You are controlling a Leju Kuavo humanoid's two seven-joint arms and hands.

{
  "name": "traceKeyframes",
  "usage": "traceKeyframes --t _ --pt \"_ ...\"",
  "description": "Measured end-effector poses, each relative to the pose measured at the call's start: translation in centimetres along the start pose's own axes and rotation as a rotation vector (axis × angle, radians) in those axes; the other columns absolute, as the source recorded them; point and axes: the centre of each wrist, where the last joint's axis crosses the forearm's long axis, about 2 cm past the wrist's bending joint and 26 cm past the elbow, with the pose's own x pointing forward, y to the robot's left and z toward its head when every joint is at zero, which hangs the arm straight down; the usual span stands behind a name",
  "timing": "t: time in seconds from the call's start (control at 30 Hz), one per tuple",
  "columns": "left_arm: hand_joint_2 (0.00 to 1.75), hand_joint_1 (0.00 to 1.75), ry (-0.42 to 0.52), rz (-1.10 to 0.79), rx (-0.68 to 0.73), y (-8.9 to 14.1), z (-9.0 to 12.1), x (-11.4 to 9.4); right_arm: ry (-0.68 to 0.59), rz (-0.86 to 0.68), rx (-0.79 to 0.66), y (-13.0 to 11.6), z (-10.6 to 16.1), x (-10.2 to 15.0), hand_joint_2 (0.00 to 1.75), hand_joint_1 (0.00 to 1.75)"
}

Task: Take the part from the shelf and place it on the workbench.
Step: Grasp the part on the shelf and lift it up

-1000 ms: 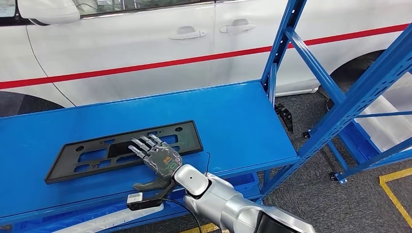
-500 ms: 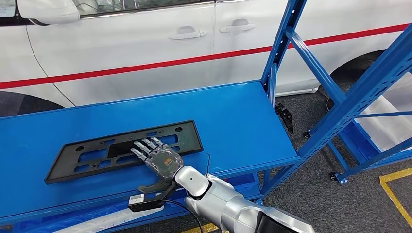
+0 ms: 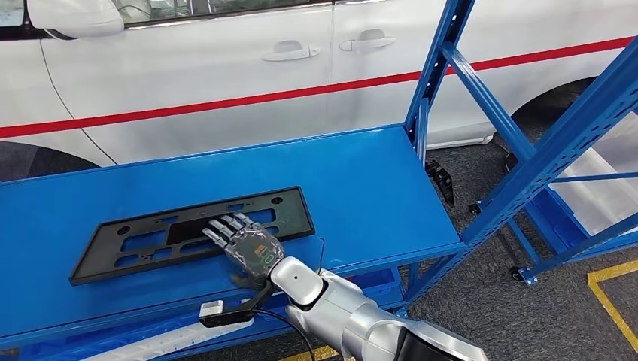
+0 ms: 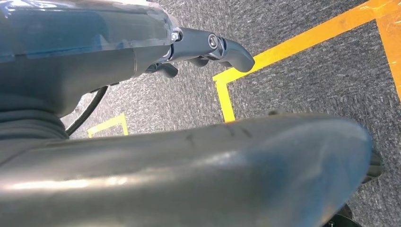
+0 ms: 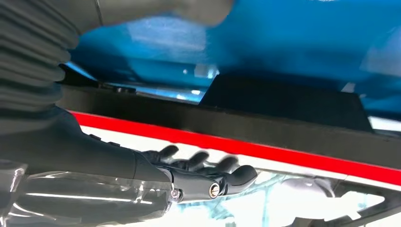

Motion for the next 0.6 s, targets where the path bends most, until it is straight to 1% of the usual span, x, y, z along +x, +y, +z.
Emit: traceKeyframes --t 0.33,0.6 --pt "0.00 0.00 0.000 -0.004 -0.002 -0.02 0.01 0.04 0.016 0.047 -0.062 -0.21 -0.06 -0.35 1.75 1.75" --pt "0.00 0.00 -0.001 -0.005 -0.004 -0.02 0.01 0.13 0.021 0.074 -0.067 -0.23 -0.07 -0.49 1.75 1.75"
